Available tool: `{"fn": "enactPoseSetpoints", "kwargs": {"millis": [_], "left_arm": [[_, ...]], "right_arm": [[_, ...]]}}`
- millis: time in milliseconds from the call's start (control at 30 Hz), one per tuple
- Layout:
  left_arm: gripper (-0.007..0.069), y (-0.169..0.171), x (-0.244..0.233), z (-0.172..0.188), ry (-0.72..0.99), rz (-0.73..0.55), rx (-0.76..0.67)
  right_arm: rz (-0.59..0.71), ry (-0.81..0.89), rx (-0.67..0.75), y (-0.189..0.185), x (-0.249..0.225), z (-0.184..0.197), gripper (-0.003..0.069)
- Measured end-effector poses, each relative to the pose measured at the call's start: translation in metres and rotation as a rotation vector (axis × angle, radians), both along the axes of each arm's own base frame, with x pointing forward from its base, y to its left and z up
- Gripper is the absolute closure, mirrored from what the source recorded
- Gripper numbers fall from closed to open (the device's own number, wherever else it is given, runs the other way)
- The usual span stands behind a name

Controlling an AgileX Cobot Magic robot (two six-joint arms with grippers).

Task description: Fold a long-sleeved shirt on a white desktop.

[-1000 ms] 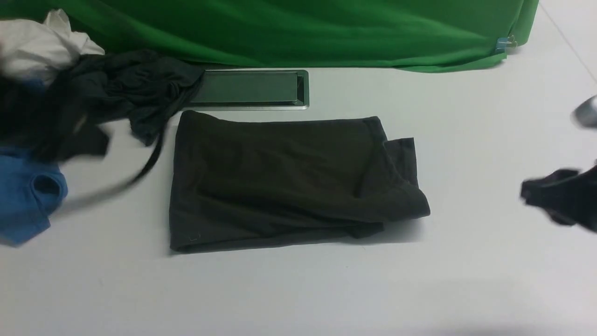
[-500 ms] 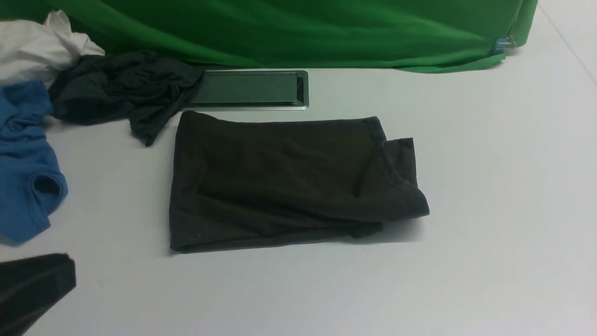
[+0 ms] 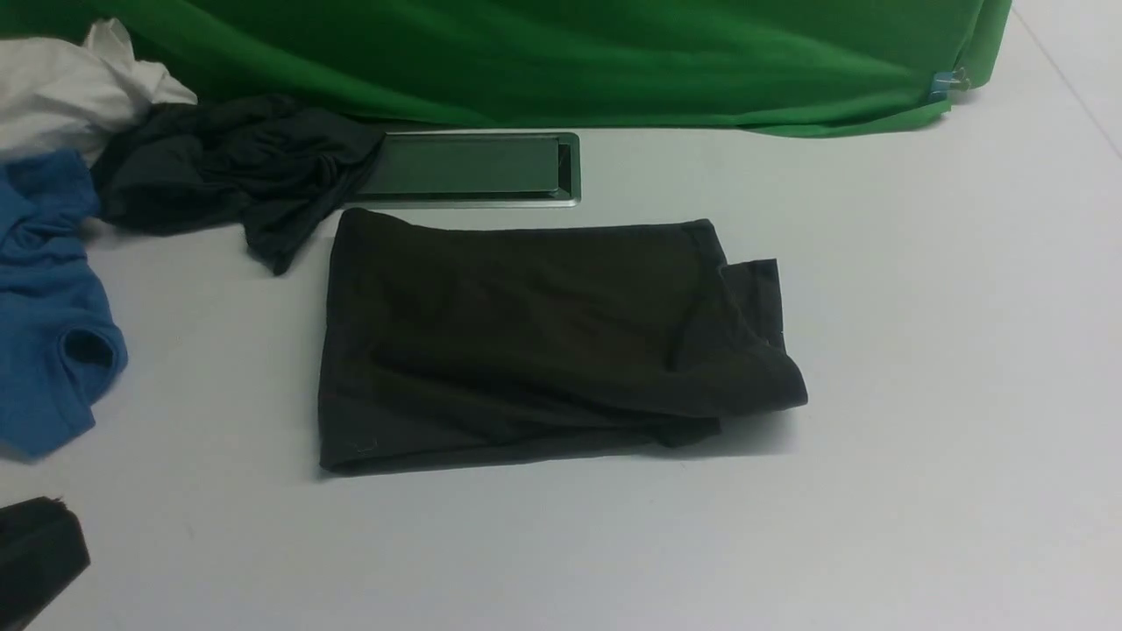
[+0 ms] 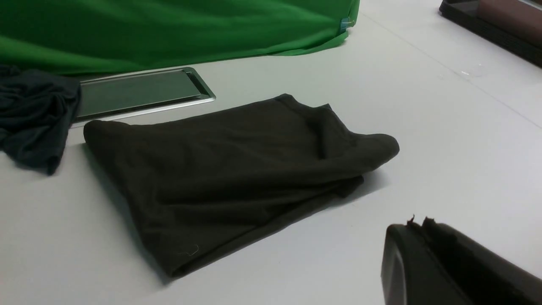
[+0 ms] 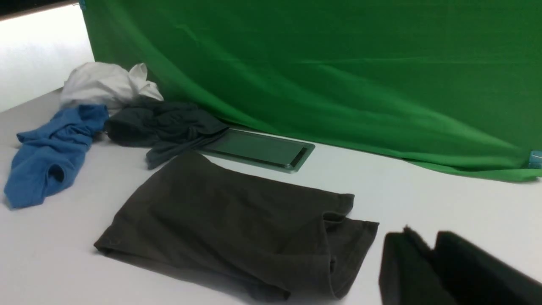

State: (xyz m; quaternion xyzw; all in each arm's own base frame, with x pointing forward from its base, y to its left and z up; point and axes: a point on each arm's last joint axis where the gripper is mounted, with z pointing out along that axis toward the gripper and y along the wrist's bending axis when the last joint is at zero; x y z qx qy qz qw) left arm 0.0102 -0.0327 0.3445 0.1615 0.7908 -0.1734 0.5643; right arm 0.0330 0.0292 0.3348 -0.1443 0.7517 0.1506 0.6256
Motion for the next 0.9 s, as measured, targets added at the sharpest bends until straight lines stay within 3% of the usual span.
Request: {"fn": "enactPoseSetpoints", "kwargs": {"millis": [200,300,433,533,633,767,900], "left_arm": [[0.0607,0.000,0.001,0.000,-0.006,0.005,0.005],[0.0607,0.003,0.006,0.001,-0.099,0.036,0.031],[0.0607,0.017,0.017,-0.014,-0.381,0.228,0.095],[0.0607,0.026,0.023,-0.043,-0.422,0.351,0.115],[0.0607,0.033,0.035,-0.102,-0.266,0.462,0.086],[0.0607,0.034,0.043,-0.148,-0.130,0.474,0.099],[0.0607,0.033,0.044,-0.160,-0.117,0.471,0.071]], "right_arm": [[0.000,0.000,0.000,0.000,0.000,0.000,0.0553],[0.000,0.000,0.000,0.000,0.000,0.000,0.0546],[0.000,0.000,0.000,0.000,0.000,0.000,0.0536],[0.000,0.000,0.000,0.000,0.000,0.000,0.0529],[0.000,0.001,-0.001,0.000,0.000,0.000,0.0522],[-0.001,0.001,-0.002,0.000,0.000,0.000,0.0513],[-0.001,0.002,-0.003,0.000,0.000,0.000,0.0508]]}}
